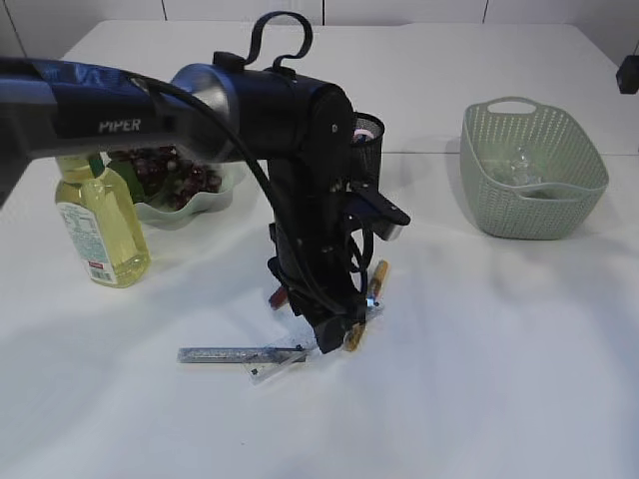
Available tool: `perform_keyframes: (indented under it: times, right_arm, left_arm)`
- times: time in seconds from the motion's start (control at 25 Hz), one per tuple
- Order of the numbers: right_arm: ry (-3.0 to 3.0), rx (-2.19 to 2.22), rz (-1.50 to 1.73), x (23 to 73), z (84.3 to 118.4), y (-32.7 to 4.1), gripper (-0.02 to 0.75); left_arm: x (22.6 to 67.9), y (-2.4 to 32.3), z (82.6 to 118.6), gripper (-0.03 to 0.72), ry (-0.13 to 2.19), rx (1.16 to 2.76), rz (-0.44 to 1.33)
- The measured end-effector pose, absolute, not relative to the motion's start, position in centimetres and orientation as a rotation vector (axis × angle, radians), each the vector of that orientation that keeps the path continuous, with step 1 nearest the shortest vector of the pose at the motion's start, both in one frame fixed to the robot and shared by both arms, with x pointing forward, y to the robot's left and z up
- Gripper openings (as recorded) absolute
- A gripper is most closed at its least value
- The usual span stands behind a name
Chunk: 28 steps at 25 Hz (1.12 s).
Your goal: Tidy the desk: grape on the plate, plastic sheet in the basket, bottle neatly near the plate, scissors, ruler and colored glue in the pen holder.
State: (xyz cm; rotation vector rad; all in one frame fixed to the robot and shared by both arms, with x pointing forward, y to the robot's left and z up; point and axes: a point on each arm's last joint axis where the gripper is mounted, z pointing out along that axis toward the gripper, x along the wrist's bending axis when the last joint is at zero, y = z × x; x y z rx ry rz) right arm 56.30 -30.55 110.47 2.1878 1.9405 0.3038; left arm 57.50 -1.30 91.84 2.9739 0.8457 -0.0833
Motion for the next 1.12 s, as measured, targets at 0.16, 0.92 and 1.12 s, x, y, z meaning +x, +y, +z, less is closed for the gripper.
perform_keyframes:
  times: [0.16,0.92,1.12]
  right_arm:
    - [1.940,2.188,0.304,56.3,110.5,-30.6,0.296]
    - [1.949,2.173,0.307,56.3,110.6,-30.6,0.296]
    - [1.948,2.172,0.309,56.4,110.6,-30.6,0.296]
  left_arm:
    - [57.6,-1.4,90.5,0.464,0.851,2.985,-0.095]
    - [58.3,-1.7,89.6,0.465,0.827,2.960,-0.007]
    - [58.3,-1.6,88.8,0.465,0.833,2.981,-0.029]
